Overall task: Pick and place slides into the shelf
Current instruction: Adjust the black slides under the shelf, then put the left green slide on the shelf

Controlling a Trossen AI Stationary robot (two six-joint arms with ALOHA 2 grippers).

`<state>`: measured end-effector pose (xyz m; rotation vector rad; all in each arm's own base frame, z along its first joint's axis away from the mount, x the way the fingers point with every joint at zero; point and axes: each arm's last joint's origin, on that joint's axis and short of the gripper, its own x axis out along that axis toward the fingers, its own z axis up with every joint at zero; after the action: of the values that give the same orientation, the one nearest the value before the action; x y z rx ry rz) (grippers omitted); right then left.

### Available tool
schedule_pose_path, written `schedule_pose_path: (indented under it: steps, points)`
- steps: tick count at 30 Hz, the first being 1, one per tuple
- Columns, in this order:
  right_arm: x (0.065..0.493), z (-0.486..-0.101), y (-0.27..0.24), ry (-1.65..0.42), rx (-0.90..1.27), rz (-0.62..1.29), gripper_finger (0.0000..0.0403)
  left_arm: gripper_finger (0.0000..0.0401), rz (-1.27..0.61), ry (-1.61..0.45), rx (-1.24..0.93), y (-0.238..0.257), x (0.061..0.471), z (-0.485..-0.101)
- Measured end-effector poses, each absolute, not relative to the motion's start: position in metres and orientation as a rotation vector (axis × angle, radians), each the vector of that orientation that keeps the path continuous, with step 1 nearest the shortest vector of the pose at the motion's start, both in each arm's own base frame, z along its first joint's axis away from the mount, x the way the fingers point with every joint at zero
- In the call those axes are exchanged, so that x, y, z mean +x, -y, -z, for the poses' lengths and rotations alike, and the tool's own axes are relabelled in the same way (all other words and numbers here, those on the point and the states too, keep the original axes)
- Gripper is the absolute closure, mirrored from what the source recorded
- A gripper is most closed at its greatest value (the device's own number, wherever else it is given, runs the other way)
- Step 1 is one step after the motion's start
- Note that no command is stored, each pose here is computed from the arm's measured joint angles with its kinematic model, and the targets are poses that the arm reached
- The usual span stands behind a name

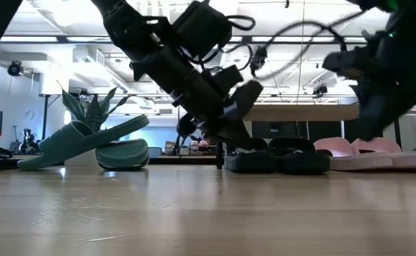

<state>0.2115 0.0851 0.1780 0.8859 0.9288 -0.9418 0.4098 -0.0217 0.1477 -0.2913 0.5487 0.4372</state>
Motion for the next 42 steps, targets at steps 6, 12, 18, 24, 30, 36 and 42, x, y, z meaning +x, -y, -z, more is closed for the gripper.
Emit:
schedule_pose_path:
  steps: [6,12,18,24,30,36,42]
  points:
    - [0.221,-0.160,-0.085,-0.858,1.007,0.804,0.0390,0.0400,-0.286,-0.580,-0.297,0.055,0.407,-0.148]
    - [0.230,-0.145,-0.067,-0.852,0.949,0.863,0.0390,0.0400,-0.226,-0.578,-0.276,0.086,0.402,-0.148]
    - [0.241,-0.134,-0.045,-0.842,0.870,0.917,0.0390,0.0400,-0.242,-0.568,-0.303,0.096,0.400,-0.148]
    - [0.242,-0.138,-0.035,-0.727,0.830,0.998,0.0390,0.0400,-0.268,-0.559,-0.300,0.095,0.400,-0.148]
    - [0.238,-0.149,-0.049,-0.837,0.879,0.832,0.0390,0.0400,-0.272,-0.558,-0.305,0.094,0.400,-0.148]
    - [0.216,-0.165,-0.075,-0.877,0.908,0.765,0.0390,0.0400,-0.297,-0.575,-0.344,0.091,0.397,-0.153]
    - [0.166,-0.173,-0.085,-1.009,0.930,1.018,0.0390,0.0400,-0.323,-0.659,-0.310,0.087,0.387,-0.160]
